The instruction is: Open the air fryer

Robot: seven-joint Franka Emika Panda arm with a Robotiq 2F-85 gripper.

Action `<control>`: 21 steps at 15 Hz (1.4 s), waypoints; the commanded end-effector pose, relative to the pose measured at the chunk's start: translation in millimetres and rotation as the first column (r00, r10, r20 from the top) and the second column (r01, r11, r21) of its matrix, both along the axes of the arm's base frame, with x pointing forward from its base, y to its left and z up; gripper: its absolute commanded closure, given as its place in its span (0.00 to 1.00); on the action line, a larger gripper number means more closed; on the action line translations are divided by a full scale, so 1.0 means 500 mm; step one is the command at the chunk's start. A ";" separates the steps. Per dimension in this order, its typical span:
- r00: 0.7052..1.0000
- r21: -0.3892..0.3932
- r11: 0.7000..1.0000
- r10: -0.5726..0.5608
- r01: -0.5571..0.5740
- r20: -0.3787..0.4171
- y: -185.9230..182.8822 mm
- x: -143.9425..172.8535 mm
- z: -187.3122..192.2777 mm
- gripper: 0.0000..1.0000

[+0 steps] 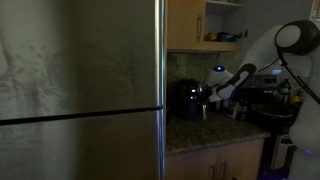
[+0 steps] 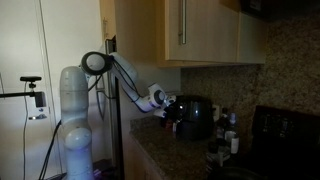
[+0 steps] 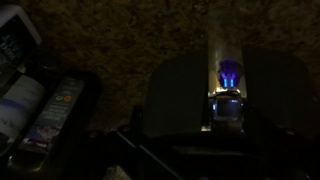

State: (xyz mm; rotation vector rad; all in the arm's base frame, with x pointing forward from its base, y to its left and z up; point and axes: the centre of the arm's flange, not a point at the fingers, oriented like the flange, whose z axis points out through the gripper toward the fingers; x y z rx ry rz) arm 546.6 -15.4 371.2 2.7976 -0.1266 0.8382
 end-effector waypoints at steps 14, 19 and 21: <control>0.988 0.090 0.996 -0.003 0.016 -0.151 0.035 0.013 -0.049 0.00; 0.996 0.117 0.992 0.053 -0.045 -0.072 0.052 0.043 -0.083 0.00; 0.996 0.120 0.991 0.069 -0.062 -0.056 0.055 0.049 -0.093 0.00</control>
